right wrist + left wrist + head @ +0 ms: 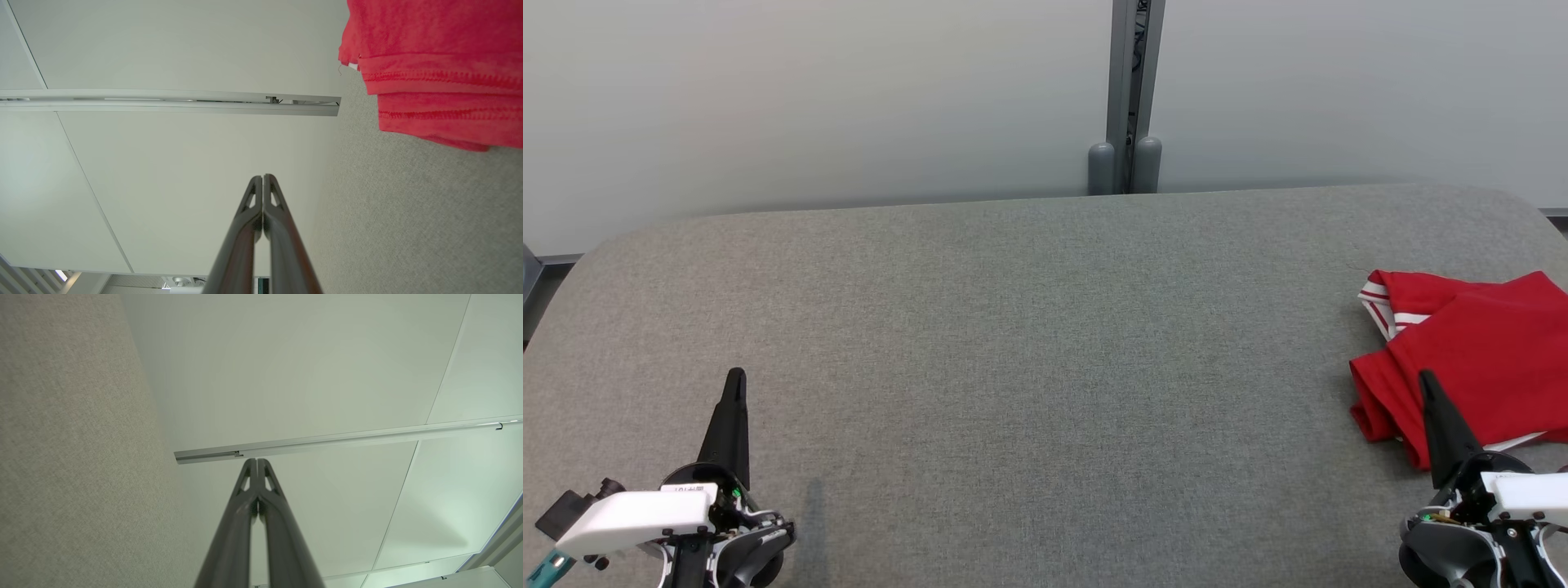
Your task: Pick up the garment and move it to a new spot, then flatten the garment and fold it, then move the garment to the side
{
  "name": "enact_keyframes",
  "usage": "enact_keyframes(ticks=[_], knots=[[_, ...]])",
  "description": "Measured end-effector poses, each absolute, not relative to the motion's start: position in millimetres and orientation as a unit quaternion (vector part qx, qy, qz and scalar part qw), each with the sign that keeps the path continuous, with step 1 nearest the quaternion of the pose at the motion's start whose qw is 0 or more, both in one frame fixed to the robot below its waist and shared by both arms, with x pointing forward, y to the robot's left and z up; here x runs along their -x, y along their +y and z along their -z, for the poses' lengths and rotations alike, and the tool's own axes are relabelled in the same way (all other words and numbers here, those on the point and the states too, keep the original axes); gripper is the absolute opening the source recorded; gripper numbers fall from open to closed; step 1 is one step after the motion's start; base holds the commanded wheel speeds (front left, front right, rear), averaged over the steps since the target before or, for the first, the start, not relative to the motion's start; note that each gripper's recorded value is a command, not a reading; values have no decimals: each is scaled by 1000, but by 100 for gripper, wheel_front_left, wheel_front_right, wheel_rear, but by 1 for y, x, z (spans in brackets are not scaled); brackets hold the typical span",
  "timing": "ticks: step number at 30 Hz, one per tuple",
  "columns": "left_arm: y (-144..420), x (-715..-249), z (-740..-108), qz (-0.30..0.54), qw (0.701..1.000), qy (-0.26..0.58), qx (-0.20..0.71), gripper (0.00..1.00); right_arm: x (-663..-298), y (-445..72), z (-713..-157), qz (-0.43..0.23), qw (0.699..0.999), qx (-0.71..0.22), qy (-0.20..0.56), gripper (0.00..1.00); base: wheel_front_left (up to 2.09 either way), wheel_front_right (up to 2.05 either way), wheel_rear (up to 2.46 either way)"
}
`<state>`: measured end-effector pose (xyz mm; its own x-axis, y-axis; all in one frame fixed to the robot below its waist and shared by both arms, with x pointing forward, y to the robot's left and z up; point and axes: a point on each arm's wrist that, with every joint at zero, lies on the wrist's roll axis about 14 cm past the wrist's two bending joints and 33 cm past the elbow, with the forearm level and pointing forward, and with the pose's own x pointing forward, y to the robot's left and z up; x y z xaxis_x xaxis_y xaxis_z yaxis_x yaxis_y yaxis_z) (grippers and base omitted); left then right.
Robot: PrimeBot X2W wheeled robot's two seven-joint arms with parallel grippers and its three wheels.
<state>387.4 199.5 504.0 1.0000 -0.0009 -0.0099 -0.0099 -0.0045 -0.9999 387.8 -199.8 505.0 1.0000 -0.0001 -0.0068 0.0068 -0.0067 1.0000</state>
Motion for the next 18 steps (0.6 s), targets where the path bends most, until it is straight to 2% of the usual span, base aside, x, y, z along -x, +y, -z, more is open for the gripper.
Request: enact_keyframes(ticks=[18], knots=[[200,-387,-504,-3,705,4,709,0,-388,-200,-505,2,705,-709,2,0,0,0,0]])
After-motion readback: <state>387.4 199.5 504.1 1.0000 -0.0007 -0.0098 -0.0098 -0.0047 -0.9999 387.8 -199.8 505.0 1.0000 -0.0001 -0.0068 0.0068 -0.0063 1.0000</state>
